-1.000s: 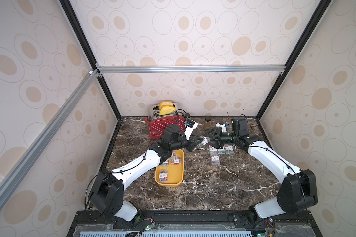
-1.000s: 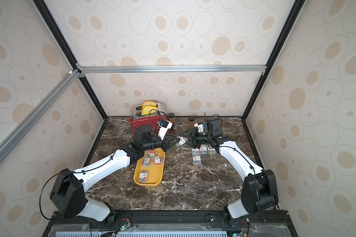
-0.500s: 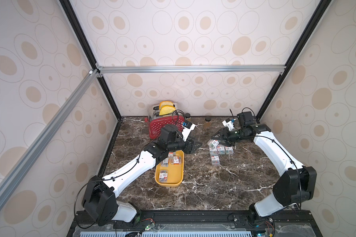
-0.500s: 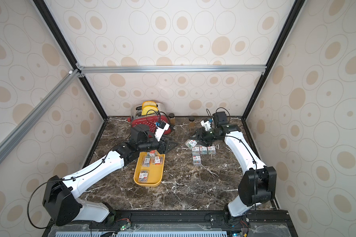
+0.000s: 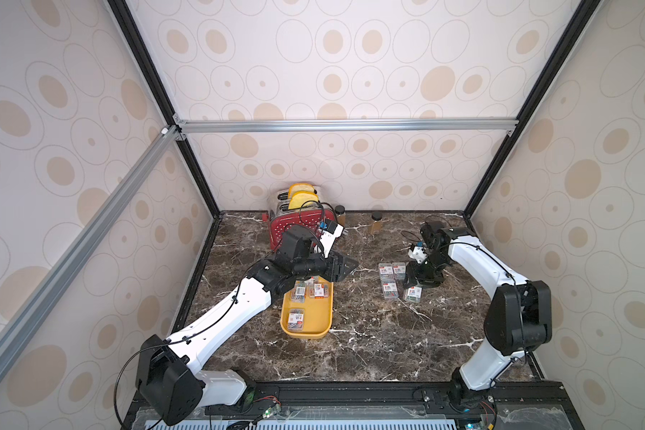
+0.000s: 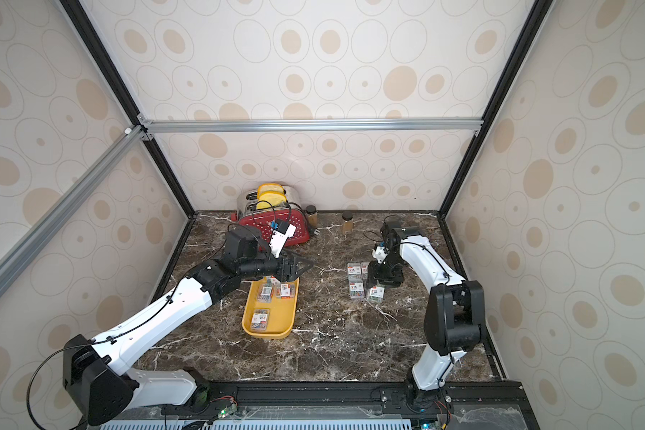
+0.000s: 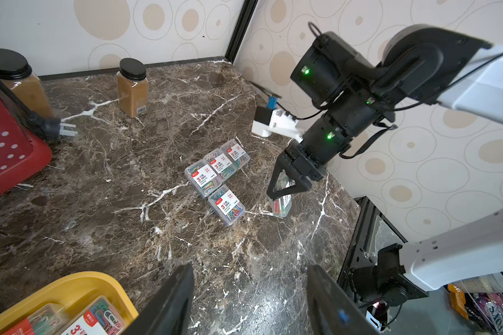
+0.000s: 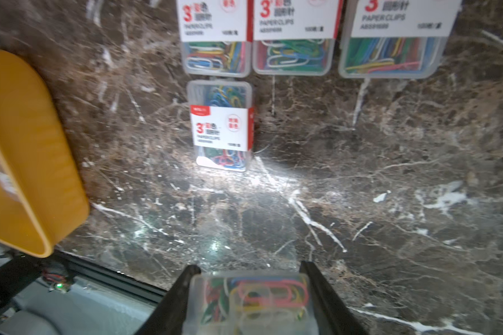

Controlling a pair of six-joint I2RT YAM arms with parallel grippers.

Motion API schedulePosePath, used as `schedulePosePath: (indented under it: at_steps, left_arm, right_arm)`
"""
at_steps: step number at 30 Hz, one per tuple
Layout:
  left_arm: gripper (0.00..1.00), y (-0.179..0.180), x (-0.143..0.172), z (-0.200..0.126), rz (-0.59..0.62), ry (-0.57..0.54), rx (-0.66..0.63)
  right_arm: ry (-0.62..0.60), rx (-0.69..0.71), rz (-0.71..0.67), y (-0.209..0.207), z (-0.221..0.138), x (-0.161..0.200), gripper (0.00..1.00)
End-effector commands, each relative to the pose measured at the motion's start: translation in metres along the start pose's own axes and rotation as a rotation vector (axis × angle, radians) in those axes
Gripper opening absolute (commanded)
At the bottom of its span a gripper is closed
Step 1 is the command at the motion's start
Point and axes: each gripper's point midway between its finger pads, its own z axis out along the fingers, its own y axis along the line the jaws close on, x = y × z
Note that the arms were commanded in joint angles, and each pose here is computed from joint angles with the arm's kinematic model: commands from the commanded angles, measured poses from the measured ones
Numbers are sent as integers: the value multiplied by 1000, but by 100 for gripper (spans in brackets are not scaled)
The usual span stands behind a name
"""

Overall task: Take the paper clips out of the storage box
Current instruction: Place the boxed paper clips at the center of the board.

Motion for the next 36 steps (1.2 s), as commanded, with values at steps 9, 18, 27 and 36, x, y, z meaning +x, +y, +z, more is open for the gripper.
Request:
schedulePosePath:
  at_steps: [9, 18, 27, 36]
  left_arm:
    - [64, -3, -6, -4, -18, -11, 16]
    - [64, -2, -6, 0, -23, -6, 23]
    - [64, -1, -7, 4, -24, -2, 30]
    - [65, -2, -11, 8, -25, 0, 40]
  right_arm:
    - [59, 143, -79, -32, 42, -13, 16]
    - [76, 138, -88, -34, 58, -24, 21]
    - [72, 117, -85, -31, 68, -34, 32]
    - [45, 108, -80, -29, 65, -43, 58]
